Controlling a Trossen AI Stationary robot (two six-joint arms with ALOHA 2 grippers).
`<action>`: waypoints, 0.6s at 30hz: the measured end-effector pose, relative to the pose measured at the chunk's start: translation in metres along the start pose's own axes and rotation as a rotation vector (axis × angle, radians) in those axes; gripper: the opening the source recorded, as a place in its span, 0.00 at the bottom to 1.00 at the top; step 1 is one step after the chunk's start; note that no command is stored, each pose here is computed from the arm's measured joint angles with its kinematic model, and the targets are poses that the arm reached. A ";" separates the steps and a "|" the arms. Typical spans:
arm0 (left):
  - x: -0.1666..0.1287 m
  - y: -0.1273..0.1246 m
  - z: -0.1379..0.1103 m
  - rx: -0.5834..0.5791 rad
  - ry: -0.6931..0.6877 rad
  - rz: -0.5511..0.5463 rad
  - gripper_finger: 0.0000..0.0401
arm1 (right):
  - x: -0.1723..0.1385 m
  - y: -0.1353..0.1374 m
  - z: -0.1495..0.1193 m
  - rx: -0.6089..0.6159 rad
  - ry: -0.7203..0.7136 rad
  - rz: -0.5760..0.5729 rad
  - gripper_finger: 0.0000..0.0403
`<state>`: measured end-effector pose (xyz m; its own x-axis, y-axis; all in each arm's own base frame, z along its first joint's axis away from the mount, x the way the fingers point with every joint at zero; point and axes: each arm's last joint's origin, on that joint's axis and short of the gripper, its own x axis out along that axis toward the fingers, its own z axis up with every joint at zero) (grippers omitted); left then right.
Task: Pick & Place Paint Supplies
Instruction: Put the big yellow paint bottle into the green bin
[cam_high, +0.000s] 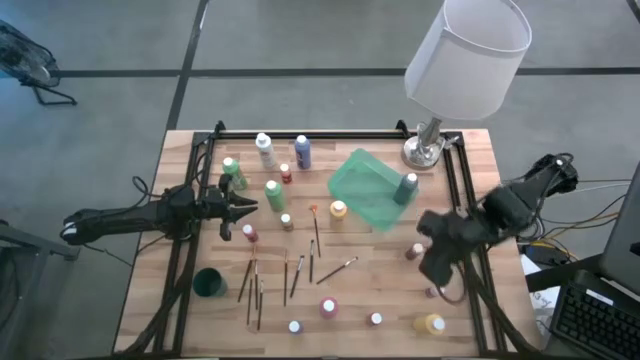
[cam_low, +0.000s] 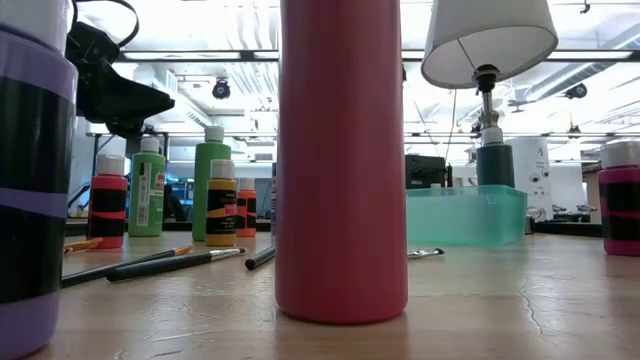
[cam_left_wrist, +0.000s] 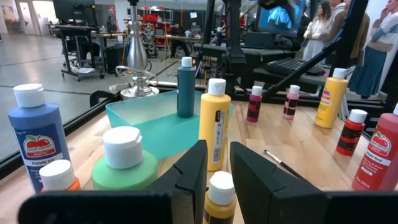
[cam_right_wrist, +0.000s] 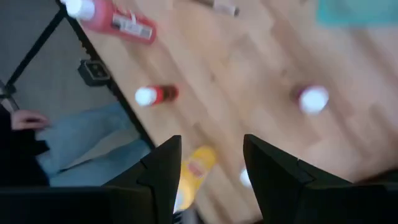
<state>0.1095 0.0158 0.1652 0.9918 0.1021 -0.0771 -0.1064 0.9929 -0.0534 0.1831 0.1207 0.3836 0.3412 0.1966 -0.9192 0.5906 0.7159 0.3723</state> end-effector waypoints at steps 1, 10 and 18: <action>0.000 0.000 0.000 0.000 -0.001 0.000 0.19 | 0.004 0.003 -0.004 0.029 0.010 -0.012 0.41; 0.000 0.000 0.000 0.000 0.000 0.000 0.19 | 0.036 0.039 -0.016 0.170 0.137 -0.072 0.38; 0.000 0.000 0.000 0.000 -0.001 0.000 0.19 | 0.028 0.072 -0.041 0.316 0.200 -0.106 0.33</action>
<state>0.1095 0.0158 0.1653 0.9918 0.1024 -0.0759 -0.1065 0.9929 -0.0530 0.2053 0.2052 0.3790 0.1351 0.2819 -0.9499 0.8218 0.5036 0.2663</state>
